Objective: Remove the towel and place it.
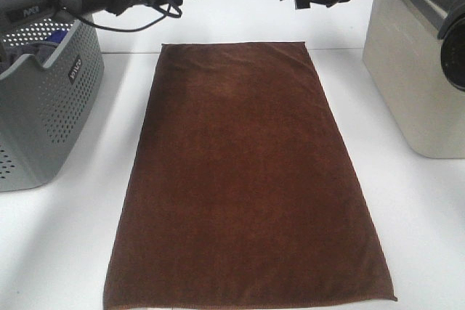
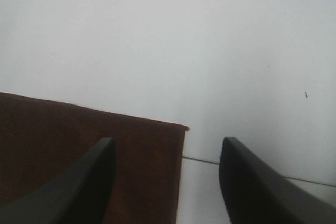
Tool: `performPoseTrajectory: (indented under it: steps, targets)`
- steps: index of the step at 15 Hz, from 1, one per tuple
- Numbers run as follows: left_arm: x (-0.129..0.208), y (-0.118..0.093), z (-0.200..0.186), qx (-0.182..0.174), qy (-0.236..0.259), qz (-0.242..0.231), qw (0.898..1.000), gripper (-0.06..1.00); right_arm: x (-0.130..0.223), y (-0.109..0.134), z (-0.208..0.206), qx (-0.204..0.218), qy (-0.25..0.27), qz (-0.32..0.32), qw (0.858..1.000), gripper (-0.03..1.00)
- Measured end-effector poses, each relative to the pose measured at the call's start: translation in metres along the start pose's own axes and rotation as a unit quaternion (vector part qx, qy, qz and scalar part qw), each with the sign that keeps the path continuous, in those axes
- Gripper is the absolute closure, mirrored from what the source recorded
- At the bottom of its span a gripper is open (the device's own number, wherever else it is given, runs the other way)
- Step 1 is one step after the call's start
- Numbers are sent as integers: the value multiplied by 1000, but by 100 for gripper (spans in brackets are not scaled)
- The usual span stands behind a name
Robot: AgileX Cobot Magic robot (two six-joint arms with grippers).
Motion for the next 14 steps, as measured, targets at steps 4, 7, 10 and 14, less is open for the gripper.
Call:
performPoseTrajectory:
  steps: [4,7,10,14]
  targets:
    - [-49,-11,-43,-53,47,-4,998,37,-35,-13,-68,-13,36,22,999,40]
    - [-81,-15,-81,-87,81,1,993,37,-43,-19,-116,-25,87,29,995,40]
    - [-112,-16,-133,-115,137,-3,984,37,-51,-25,-161,-30,120,32,992,40]
    - [-135,-13,-191,-149,200,9,968,37,-76,-28,-206,-49,73,49,995,40]
Point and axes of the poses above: a point on each arm's last joint axis where the gripper is mounted, z pointing out along that axis toward the gripper, y along the wrist's bending axis when the last joint is at zero, x = y × z, the point moved 4 cm from there along z, pointing out along that axis toward the gripper, and after that the axes turned 11 degrees about -z, right-handed, at the moved point
